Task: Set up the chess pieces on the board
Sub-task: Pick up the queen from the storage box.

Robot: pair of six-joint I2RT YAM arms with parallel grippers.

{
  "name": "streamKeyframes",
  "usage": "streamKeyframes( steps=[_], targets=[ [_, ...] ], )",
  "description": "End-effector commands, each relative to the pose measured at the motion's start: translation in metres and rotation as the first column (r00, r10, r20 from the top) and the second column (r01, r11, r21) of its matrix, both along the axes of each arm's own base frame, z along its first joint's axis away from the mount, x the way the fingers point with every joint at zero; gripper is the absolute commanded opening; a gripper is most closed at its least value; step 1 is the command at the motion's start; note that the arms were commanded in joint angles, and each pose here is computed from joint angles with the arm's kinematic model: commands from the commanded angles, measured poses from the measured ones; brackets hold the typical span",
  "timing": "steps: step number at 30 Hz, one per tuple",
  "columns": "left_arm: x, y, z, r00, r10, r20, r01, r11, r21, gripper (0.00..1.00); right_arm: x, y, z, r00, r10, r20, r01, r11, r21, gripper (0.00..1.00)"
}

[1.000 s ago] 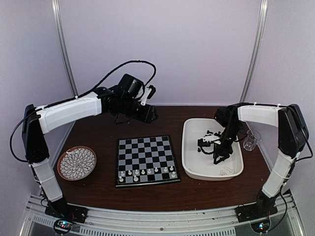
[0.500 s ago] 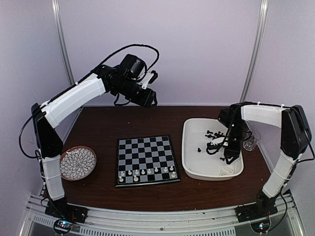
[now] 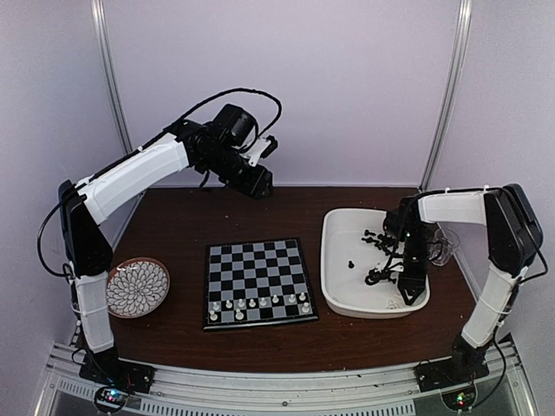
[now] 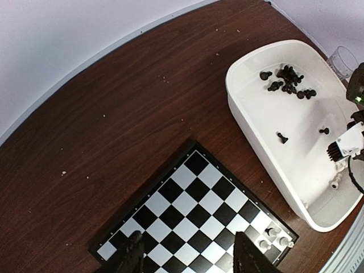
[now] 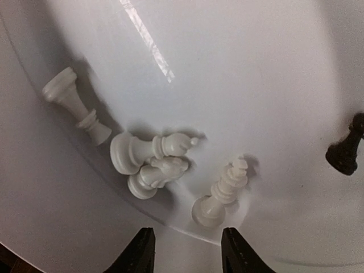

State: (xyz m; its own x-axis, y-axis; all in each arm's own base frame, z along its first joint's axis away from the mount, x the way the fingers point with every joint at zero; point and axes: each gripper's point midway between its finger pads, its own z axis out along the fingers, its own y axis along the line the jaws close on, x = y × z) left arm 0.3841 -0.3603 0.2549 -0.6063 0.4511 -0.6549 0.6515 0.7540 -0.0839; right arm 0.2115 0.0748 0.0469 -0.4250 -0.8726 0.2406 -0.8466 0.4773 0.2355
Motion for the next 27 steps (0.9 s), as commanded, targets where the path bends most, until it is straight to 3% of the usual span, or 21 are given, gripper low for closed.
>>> streamKeyframes(
  steps=[1, 10, 15, 20, 27],
  targets=[
    [-0.002, 0.005, 0.008, 1.000, -0.008, 0.016, 0.008, 1.000, -0.010, 0.54, 0.008, -0.002, -0.017, 0.999, -0.035, 0.018, 0.035, 0.999, -0.032, 0.44],
    [-0.003, 0.011, 0.009, 0.999, -0.005, 0.040, 0.005, 1.000, 0.010, 0.53, 0.026, -0.013, -0.040, 0.995, -0.042, 0.094, 0.052, 0.992, -0.113, 0.30],
    [0.002, 0.007, 0.004, 0.997, -0.027, 0.067, 0.026, 1.000, 0.009, 0.54, 0.023, -0.013, -0.044, 0.997, -0.023, 0.079, 0.031, 0.994, -0.106, 0.14],
    [0.011, -0.012, -0.002, 0.997, -0.017, 0.071, 0.023, 0.996, -0.082, 0.53, 0.023, 0.008, -0.020, 0.994, -0.069, 0.086, 0.066, 0.997, 0.028, 0.12],
    [-0.018, -0.044, 0.014, 0.995, -0.100, 0.027, 0.103, 0.946, -0.308, 0.50, 0.032, 0.039, 0.023, 0.989, -0.071, 0.129, 0.042, 0.975, 0.219, 0.12]
  ],
)
